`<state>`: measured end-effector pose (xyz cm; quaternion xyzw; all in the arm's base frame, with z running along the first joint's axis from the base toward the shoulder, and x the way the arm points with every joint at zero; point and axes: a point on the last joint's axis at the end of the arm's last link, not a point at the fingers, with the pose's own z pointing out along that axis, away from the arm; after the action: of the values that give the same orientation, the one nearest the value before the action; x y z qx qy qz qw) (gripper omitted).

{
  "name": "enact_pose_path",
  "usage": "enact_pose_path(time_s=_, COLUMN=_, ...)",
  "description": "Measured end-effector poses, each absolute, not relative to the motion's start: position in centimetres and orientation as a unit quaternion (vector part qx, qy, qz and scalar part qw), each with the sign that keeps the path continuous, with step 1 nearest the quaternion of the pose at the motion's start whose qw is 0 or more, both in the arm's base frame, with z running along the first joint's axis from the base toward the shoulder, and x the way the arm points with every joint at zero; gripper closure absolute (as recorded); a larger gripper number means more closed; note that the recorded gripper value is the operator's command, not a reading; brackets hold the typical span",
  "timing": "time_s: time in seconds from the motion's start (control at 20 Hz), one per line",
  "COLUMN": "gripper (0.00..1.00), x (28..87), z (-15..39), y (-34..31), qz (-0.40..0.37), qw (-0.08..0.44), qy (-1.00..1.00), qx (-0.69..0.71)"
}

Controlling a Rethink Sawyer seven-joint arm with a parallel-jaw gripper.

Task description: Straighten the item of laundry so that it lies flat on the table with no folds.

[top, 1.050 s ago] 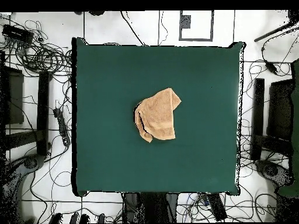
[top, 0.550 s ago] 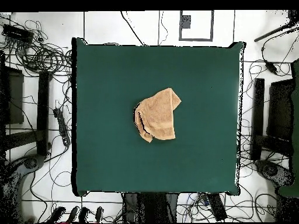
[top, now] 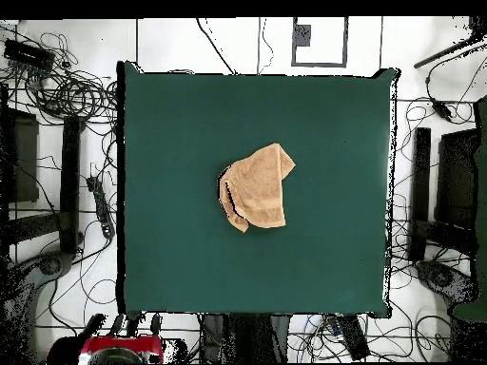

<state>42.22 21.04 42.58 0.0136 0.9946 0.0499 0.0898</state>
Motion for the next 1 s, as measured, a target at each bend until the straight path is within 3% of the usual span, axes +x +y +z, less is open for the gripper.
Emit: enact_pose_path(time_s=1.0, gripper=0.0, x=40.7, z=39.1, y=22.3, qz=0.02, qw=0.073, qy=0.997, qx=0.01)
